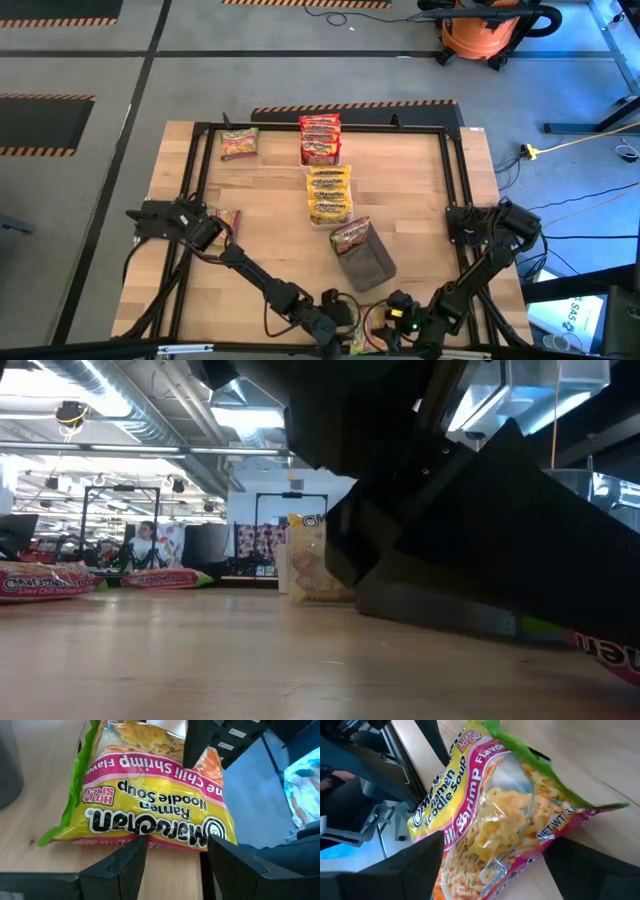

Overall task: Sort Maruchan noodles
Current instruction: Put the green noodle pack into the black bin

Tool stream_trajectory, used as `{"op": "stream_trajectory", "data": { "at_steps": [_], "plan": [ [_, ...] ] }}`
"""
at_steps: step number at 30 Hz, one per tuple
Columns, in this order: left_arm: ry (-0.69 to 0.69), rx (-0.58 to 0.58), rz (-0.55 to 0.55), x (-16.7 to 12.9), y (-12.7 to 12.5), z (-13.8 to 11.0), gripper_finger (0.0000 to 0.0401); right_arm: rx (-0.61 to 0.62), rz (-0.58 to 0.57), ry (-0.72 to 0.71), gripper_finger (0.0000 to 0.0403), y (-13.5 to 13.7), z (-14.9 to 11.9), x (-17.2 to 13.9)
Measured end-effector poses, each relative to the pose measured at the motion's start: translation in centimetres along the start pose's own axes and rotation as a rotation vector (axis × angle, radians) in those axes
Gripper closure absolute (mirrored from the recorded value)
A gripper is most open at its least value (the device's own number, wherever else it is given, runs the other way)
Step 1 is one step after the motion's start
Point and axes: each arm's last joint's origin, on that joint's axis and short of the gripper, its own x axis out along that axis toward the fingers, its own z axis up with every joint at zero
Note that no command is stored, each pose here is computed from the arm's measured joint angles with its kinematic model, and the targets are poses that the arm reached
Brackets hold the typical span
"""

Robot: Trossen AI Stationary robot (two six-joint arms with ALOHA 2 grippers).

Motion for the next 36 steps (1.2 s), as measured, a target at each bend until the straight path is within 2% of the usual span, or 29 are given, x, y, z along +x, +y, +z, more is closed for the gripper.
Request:
{"op": "stream_trajectory", "data": {
  "at_steps": [10,18,21,27,33,36],
  "plan": [
    [0.002,0.005,-0.008,-0.1,-0.3,-0.3,0.0195,-0.05,0.129,-0.16,0.0136,1.2,0.3,0.1],
    [-0.032,-0.001,-0.003,-0.1,-0.5,-0.1,0.0195,-0.096,0.147,-0.183,0.0175,1.5,0.4,0.0],
    [-0.048,-0.002,0.01,-0.1,-0.5,0.0,0.0195,-0.124,0.145,-0.182,0.0211,1.5,0.3,0.0],
    [-0.054,-0.007,-0.01,-0.6,-1.2,-0.1,0.0195,-0.189,0.156,-0.163,0.0307,1.8,0.3,-0.2],
    [-0.019,-0.005,-0.01,-3.2,-2.8,0.9,0.0195,-0.325,0.184,-0.127,0.0314,2.4,-0.3,-2.0],
    [0.017,0.027,-0.007,-5.4,-4.1,1.2,0.0195,-0.346,0.258,-0.084,0.0306,3.6,-0.1,-3.9]
  ]
}}
